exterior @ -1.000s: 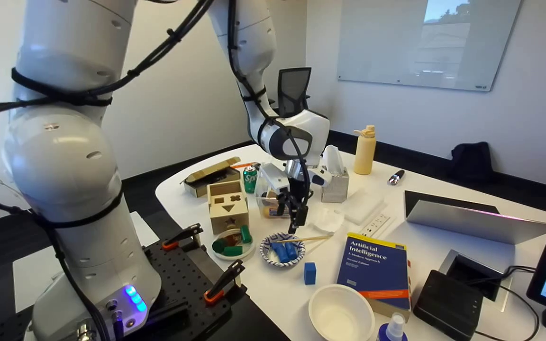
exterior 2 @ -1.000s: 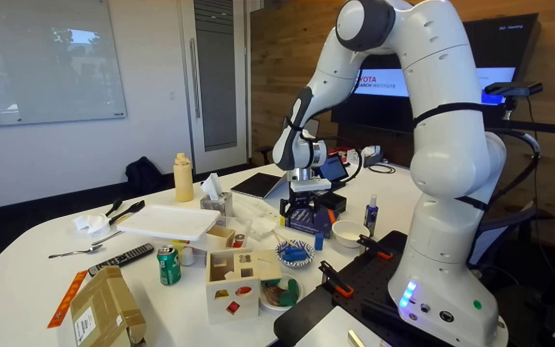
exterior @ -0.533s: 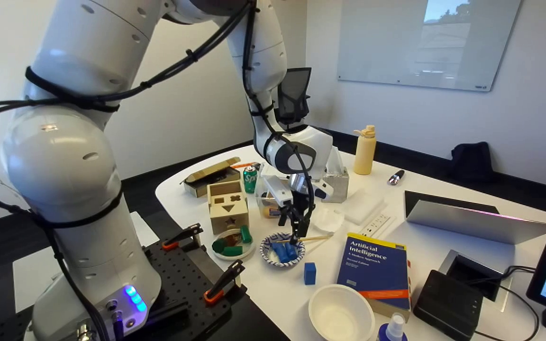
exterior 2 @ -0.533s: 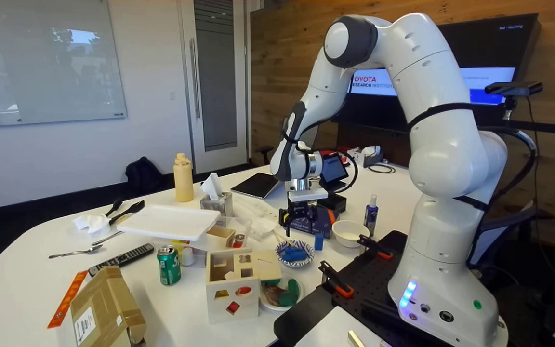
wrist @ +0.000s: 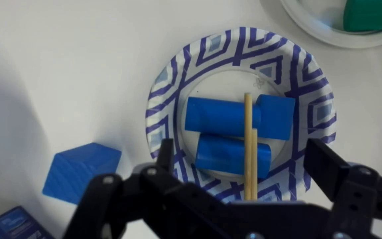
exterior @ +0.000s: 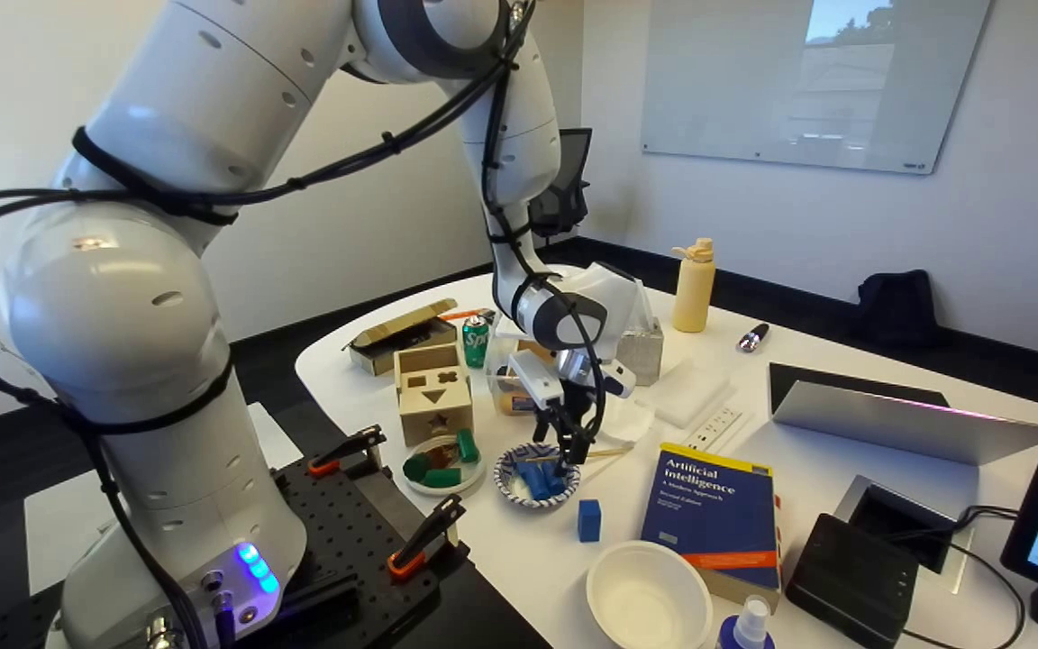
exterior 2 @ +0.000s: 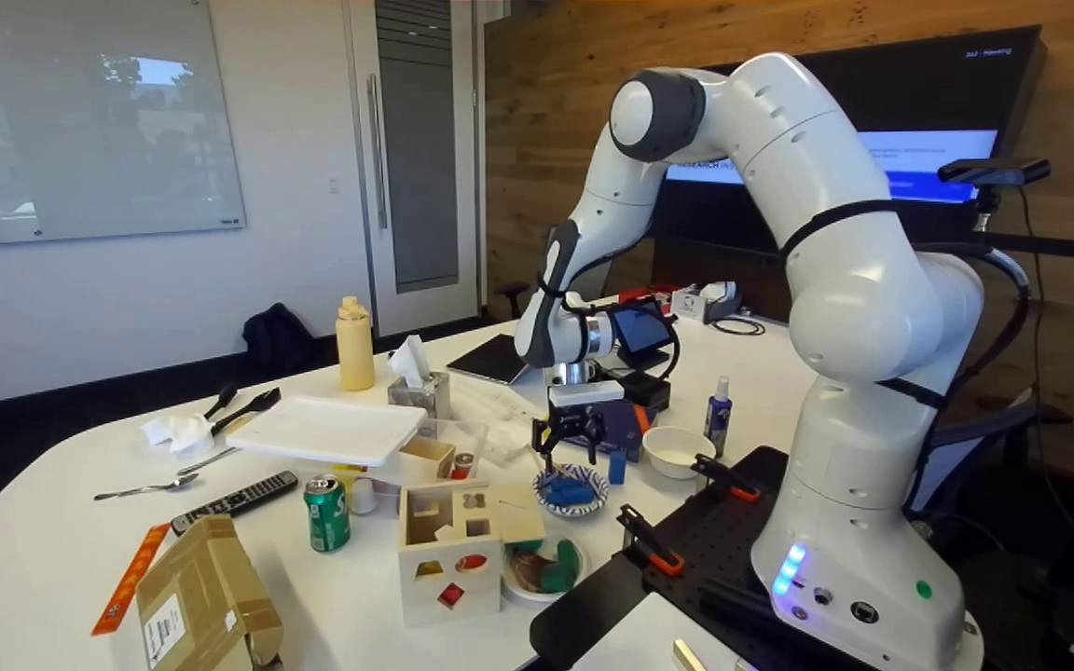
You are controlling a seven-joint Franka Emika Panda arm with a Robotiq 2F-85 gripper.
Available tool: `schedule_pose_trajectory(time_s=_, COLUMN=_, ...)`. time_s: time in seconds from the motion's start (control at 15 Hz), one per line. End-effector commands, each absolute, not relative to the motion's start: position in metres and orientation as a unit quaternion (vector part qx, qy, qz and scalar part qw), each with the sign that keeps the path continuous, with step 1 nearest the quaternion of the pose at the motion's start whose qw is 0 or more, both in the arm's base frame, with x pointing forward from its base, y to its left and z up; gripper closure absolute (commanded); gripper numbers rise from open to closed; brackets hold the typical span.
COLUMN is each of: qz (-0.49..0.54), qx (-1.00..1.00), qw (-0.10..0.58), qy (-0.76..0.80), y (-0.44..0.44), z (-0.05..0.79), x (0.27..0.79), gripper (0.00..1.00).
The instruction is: Use the chopsticks to stir the contents in the bowl.
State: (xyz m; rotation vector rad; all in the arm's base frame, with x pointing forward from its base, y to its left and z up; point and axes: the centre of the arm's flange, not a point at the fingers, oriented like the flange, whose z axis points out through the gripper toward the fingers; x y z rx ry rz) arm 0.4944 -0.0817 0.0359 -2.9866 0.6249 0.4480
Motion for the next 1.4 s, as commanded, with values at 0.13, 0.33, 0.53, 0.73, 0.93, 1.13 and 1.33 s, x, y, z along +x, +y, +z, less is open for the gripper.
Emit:
schedule_pose_trajectory(time_s=0.13, qz=0.142, qx=-0.966, qw=0.034, qy=0.213, y=-0.080, z=0.022, x=0.508, gripper=0.00)
schedule_pose_trajectory(time_s=0.33, qz=0.142, qx=-0.967, qw=0.039, qy=0.208, y=-0.077, z=0.021, x=0.507, gripper=0.31)
schedule_pose_trajectory(time_s=0.53, qz=0.145, qx=-0.968, qw=0.041, qy=0.203, y=-0.069, z=0.025, x=0.503, gripper=0.46)
schedule_pose_trajectory(time_s=0.73, qz=0.143, qx=-0.968, qw=0.038, qy=0.201, y=-0.065, z=0.027, x=0.501, gripper=0.69)
schedule_pose_trajectory(time_s=0.93, qz=0.140, qx=-0.968, qw=0.033, qy=0.205, y=-0.067, z=0.027, x=0.500, gripper=0.93)
schedule_pose_trajectory(time_s=1.13, qz=0.140, qx=-0.967, qw=0.028, qy=0.211, y=-0.072, z=0.024, x=0.500, gripper=1.00)
schedule_pose_trajectory(time_s=1.33, qz=0.142, qx=-0.966, qw=0.026, qy=0.214, y=-0.076, z=0.024, x=0.501, gripper=0.98)
